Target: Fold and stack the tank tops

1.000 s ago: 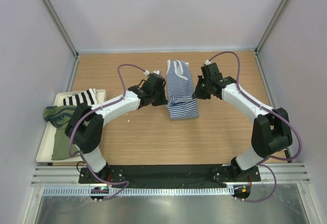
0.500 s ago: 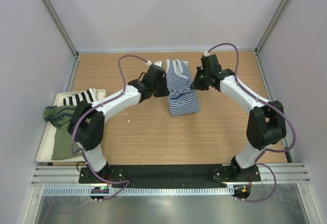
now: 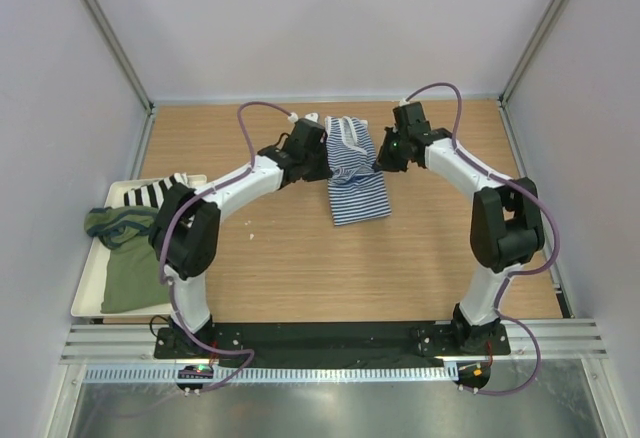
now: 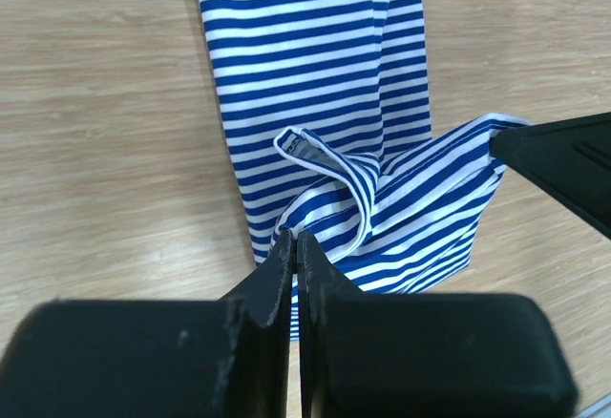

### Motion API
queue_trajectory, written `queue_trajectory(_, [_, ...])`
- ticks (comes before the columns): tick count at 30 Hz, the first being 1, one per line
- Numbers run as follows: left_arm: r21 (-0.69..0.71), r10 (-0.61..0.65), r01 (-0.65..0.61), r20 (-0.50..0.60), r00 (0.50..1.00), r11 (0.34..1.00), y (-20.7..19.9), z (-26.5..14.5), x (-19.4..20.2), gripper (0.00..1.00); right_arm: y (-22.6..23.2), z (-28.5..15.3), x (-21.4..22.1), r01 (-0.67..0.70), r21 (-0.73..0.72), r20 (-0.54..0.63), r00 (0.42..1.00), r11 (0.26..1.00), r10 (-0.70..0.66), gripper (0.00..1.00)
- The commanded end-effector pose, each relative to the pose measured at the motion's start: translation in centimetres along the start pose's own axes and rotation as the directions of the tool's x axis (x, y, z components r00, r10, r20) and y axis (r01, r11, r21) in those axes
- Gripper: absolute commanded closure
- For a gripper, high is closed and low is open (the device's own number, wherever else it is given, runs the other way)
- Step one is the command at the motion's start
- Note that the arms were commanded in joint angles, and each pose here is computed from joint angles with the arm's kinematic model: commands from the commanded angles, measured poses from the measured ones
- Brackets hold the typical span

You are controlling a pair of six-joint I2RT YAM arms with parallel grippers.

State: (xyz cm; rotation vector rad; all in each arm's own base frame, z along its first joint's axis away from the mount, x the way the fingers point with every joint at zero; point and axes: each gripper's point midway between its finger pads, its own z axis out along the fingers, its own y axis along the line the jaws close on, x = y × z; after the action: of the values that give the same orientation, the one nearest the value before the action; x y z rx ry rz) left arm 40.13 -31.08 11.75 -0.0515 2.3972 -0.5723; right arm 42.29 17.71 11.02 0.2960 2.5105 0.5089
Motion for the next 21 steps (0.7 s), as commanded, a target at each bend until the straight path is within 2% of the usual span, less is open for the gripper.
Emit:
queue_trajectory(1, [0.042, 0.014, -0.016, 0.046, 0.999, 0.999, -1.2, -0.1, -2.5, 1.0, 1.9, -0.3, -3.1, 0.01, -0.059, 0.076, 0.997, 0.998, -0.005, 0.99])
queue_trajectory(10, [0.031, -0.004, 0.004, 0.02, 1.0, 1.0, -0.2, 2.4, -2.6, 1.0, 1.3, 1.7, -4.1, -0.015, -0.043, 0.061, 0.998, 0.999, 0.018, 0.98])
queue_trajectory(14, [0.014, -0.016, 0.016, 0.014, 1.0, 1.0, 0.7, 4.0, -2.6, 1.0, 0.5, 3.9, -4.0, -0.04, -0.035, 0.048, 0.998, 0.999, 0.042, 0.97])
queue_trajectory(16, [0.032, -0.024, 0.024, 0.005, 1.0, 0.999, 0.7, 4.6, -2.8, 0.97, 0.4, 4.7, -4.2, -0.051, -0.043, 0.047, 0.997, 0.998, 0.053, 0.95])
queue_trajectory(17, [0.031, -0.028, 0.028, -0.008, 1.0, 0.999, 1.2, 5.3, -2.5, 0.92, 0.4, 5.0, -4.5, -0.056, -0.054, 0.047, 0.997, 0.997, 0.058, 0.93])
queue_trajectory(18, [0.071, -0.029, 0.03, -0.008, 1.0, 0.997, 0.7, 5.6, -2.9, 0.74, 0.3, 5.7, -4.6, -0.058, -0.054, 0.042, 0.997, 0.997, 0.06, 0.8])
queue_trajectory(19, [0.077, -0.032, 0.032, -0.012, 0.999, 0.997, 0.9, 5.9, -2.9, 0.65, 0.0, 5.8, -4.9, -0.062, -0.04, 0.05, 0.997, 0.997, 0.064, 0.73])
queue_trajectory(21, [0.102, -0.048, 0.049, -0.011, 0.999, 0.994, 1.0, 5.9, -3.6, 0.52, -0.1, 5.4, -5.4, -0.065, -0.04, 0.069, 0.995, 0.997, 0.068, 0.62])
